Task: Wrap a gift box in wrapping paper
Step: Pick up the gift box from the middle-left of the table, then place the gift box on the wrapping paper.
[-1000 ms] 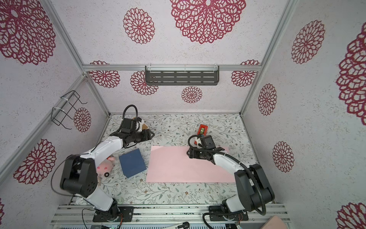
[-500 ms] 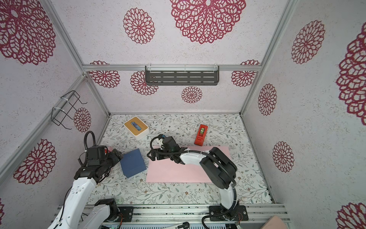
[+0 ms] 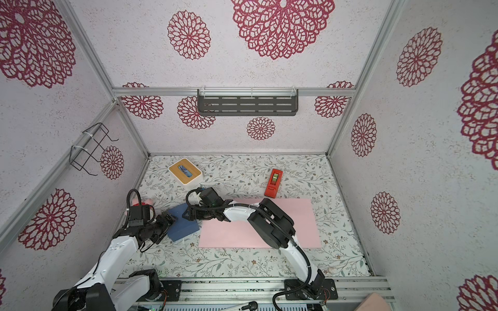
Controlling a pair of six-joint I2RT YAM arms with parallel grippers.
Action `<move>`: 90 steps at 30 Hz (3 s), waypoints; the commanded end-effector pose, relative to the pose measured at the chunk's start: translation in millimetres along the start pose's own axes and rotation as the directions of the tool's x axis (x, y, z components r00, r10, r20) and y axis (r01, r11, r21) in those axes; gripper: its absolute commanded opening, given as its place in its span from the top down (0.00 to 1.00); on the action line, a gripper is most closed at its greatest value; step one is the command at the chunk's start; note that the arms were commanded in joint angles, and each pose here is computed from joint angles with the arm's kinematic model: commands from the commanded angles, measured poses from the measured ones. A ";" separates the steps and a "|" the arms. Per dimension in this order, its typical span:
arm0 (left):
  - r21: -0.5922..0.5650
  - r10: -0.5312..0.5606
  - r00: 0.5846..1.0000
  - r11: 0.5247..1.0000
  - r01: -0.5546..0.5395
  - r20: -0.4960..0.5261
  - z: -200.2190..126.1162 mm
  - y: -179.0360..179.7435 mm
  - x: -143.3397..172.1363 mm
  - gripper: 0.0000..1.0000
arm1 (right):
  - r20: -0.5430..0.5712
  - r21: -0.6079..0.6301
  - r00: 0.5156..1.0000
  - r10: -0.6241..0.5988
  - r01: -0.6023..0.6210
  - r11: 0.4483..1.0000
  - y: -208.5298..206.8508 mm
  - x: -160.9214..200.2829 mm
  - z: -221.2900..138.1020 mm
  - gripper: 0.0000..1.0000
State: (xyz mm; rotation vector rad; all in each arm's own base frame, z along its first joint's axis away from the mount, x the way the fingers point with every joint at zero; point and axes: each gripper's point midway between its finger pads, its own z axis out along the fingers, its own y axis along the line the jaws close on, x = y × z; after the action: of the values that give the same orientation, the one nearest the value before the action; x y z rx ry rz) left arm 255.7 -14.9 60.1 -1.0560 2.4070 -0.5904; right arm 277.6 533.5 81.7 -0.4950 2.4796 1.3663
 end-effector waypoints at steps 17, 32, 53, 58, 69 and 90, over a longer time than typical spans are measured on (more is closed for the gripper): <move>0.317 0.104 0.994 0.942 -0.112 0.043 -16.5 -75.9 -1.7 0.25 | 0.020 -0.213 1.000 -0.006 0.010 0.977 81.7 -20.9 -29.6 0.37; 0.391 0.279 0.960 0.885 -0.255 -0.004 -3.4 -153.6 52.6 0.27 | 0.111 -0.064 0.994 0.019 -0.012 0.998 47.0 0.6 -105.6 0.39; 0.513 0.602 0.770 0.739 -0.436 -0.213 50.7 -268.3 216.6 0.27 | 0.318 0.229 0.941 0.119 -0.198 0.953 -69.2 36.0 -250.6 0.41; 0.532 0.622 0.733 0.734 -0.422 -0.275 57.8 -271.3 233.6 0.27 | 0.334 0.273 0.933 0.132 -0.229 0.934 -88.7 41.1 -268.8 0.41; 0.551 0.654 0.650 0.729 -0.406 -0.387 63.8 -266.0 259.9 0.28 | 0.314 0.389 0.938 0.146 -0.267 0.882 -135.3 47.8 -285.9 0.38; 0.312 0.571 0.808 0.802 -0.510 -0.148 56.9 -205.4 88.3 0.21 | 0.438 0.537 0.894 0.098 -0.347 0.768 -191.7 30.0 -378.8 0.08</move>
State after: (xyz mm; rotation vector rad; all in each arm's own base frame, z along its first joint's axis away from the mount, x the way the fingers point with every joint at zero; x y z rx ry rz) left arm 332.8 -267.9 112.4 -0.1041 2.6081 -0.9911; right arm 296.2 121.4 112.6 0.2308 2.5219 0.5788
